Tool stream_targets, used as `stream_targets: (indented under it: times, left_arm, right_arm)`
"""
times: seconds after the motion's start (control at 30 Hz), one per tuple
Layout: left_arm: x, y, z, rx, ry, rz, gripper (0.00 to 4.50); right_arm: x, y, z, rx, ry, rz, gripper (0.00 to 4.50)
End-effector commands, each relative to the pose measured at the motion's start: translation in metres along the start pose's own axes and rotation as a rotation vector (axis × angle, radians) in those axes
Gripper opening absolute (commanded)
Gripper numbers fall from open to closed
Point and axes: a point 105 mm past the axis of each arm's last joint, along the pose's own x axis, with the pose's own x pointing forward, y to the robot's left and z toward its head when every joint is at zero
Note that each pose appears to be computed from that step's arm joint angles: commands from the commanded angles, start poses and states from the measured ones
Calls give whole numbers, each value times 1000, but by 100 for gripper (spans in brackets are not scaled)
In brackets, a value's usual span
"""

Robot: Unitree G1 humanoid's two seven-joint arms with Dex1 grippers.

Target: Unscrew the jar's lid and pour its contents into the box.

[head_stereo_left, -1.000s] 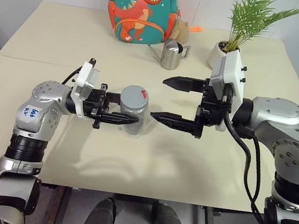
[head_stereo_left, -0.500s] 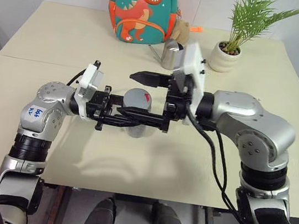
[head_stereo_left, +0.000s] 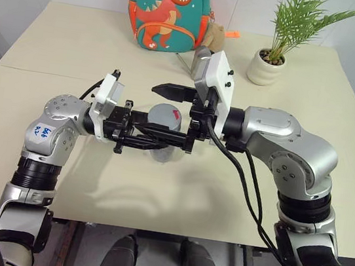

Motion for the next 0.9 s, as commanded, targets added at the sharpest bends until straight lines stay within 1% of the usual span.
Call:
stream_targets:
  times: [0.03,0.5,0.9]
  left_arm:
    - [0,0,9,39,-12,-12,185]
    - [-1,2,9,42,-8,-7,185]
    - [-1,2,9,43,-5,-12,185]
  right_arm:
    - [-16,-13,11,-40,-22,-79,448]
    - [-48,-22,5,-40,44,-191,448]
    - [-65,-17,4,-47,95,-205,448]
